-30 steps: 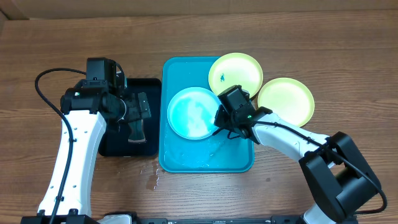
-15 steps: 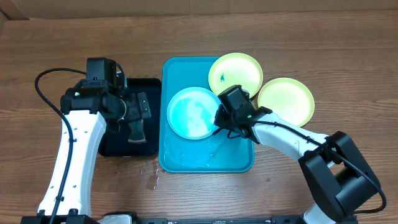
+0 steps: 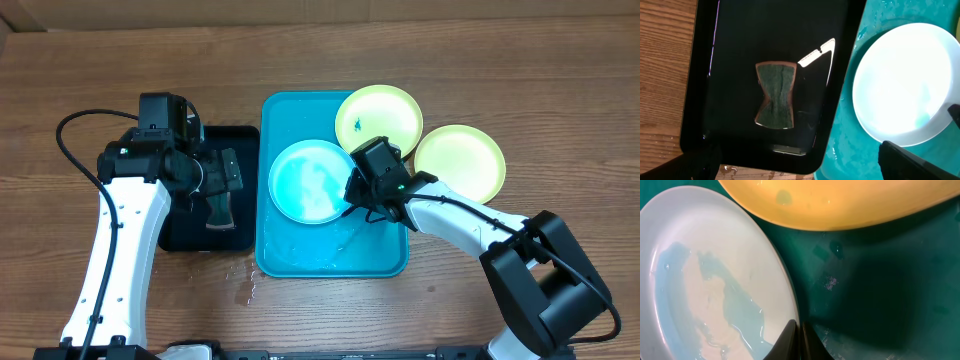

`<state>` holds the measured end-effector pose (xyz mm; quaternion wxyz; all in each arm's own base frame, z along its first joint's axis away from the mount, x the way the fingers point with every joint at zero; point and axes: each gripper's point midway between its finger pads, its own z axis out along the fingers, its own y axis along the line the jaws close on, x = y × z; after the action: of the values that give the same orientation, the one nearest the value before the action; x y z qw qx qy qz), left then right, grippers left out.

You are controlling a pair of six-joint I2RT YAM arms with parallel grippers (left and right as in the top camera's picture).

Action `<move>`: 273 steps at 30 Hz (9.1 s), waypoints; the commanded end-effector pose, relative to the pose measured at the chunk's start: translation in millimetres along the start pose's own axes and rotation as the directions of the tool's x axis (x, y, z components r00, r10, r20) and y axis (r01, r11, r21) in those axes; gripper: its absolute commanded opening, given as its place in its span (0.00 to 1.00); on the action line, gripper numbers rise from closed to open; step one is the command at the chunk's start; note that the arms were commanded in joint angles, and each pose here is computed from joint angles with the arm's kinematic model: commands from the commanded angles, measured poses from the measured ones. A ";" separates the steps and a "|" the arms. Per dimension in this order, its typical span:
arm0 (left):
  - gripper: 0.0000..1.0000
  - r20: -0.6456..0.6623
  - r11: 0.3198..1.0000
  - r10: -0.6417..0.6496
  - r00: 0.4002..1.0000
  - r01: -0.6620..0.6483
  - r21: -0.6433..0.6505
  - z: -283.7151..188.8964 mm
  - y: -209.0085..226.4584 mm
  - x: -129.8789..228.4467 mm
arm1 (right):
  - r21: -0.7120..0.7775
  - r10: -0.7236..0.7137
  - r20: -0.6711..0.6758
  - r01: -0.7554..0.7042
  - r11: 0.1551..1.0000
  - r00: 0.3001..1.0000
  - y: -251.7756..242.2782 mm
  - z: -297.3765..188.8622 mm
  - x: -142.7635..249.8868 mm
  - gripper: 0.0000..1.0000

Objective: Clean dirty plates on tray and stack at the side
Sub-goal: 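Release the sponge on the black tray and hold the left gripper above it, then lift the light-blue plate by its rim with the right gripper, then tilt the light-blue plate over the black tray to drain water, then swing the light-blue plate right and lower it onto the yellow plate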

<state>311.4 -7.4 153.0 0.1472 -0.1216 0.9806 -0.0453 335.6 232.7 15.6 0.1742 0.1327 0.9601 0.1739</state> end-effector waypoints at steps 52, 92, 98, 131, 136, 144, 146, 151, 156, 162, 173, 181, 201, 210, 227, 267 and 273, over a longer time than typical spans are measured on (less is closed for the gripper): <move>1.00 0.011 1.000 -0.003 1.000 0.003 -0.009 -1.5 1.2 -4.1 | -0.144 0.001 0.076 0.011 0.990 0.997 65.0 -112.0 -43.6 0.04; 1.00 0.043 0.999 -0.021 0.999 0.020 0.029 -1.8 -6.1 -12.8 | -0.119 -0.106 0.263 0.141 0.983 0.959 130.2 -80.9 -21.3 0.04; 1.00 0.041 1.000 -0.026 0.999 0.025 0.018 -10.0 1.1 -12.2 | -0.126 -0.104 0.268 0.141 0.982 0.958 132.0 -81.5 -22.3 0.04; 1.00 0.287 0.989 -0.122 0.950 0.141 -0.045 -94.7 51.8 -5.7 | -0.017 -0.327 0.557 0.404 0.914 0.763 181.0 -90.0 -30.1 0.04; 1.00 0.288 0.989 -0.122 0.950 0.141 -0.046 -94.7 51.9 -5.8 | 0.135 -0.473 0.673 0.535 0.834 0.568 205.1 -119.6 -44.9 0.04; 1.00 0.288 0.989 -0.122 0.950 0.141 -0.046 -94.7 51.9 -5.8 | 0.425 -0.634 0.748 0.592 0.685 0.195 247.8 -185.2 -45.9 0.04; 1.00 0.288 0.989 -0.122 0.950 0.141 -0.046 -94.7 51.9 -5.8 | 0.470 -0.636 0.760 0.563 0.680 0.133 254.2 -203.6 -45.1 0.04; 1.00 0.288 0.989 -0.122 0.950 0.141 -0.046 -94.7 51.9 -5.8 | 0.525 -0.617 0.786 0.483 0.701 0.040 261.4 -242.4 -45.2 0.04; 1.00 0.287 0.989 -0.122 0.950 0.141 -0.045 -94.7 51.8 -5.7 | 0.552 -0.611 0.791 0.464 0.693 -0.029 268.8 -264.7 -39.8 0.04; 1.00 0.288 0.989 -0.122 0.950 0.141 -0.046 -94.7 51.9 -5.8 | 0.521 -0.566 0.824 0.440 0.732 -0.033 270.1 -280.3 -34.4 0.04; 1.00 0.288 0.989 -0.122 0.950 0.141 -0.046 -94.7 51.9 -5.8 | 0.501 -0.546 0.838 0.374 0.780 0.016 257.9 -286.2 -35.8 0.04; 1.00 0.288 0.989 -0.122 0.950 0.141 -0.045 -94.7 51.8 -5.8 | 0.477 -0.518 0.855 0.343 0.809 0.033 253.0 -291.2 -38.4 0.04; 1.00 0.288 0.989 -0.122 0.950 0.141 -0.046 -94.7 51.9 -5.8 | 0.477 -0.518 0.855 0.346 0.808 0.030 253.5 -291.2 -38.4 0.04; 1.00 0.288 0.989 -0.122 0.950 0.141 -0.046 -94.7 51.9 -5.8 | 0.470 -0.511 0.859 0.345 0.813 0.033 253.5 -291.2 -38.6 0.04; 1.00 0.288 0.989 -0.122 0.950 0.141 -0.046 -94.7 51.9 -5.8 | 0.134 -0.370 0.788 0.449 0.883 0.493 229.0 -159.7 -28.0 0.04; 1.00 0.288 0.989 -0.122 0.950 0.141 -0.046 -94.7 51.9 -5.8 | 0.277 0.546 0.294 -0.617 0.737 0.784 -221.7 -164.4 -116.7 0.04; 1.00 0.288 0.989 -0.122 0.950 0.141 -0.046 -94.7 51.9 -5.8 | 0.309 0.547 0.308 -0.625 0.717 0.778 -237.4 -147.9 -101.8 0.04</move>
<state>275.3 47.0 232.6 0.2706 -0.2029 0.9410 -0.0126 327.3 -53.4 86.3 0.1627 0.4749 0.8647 0.0173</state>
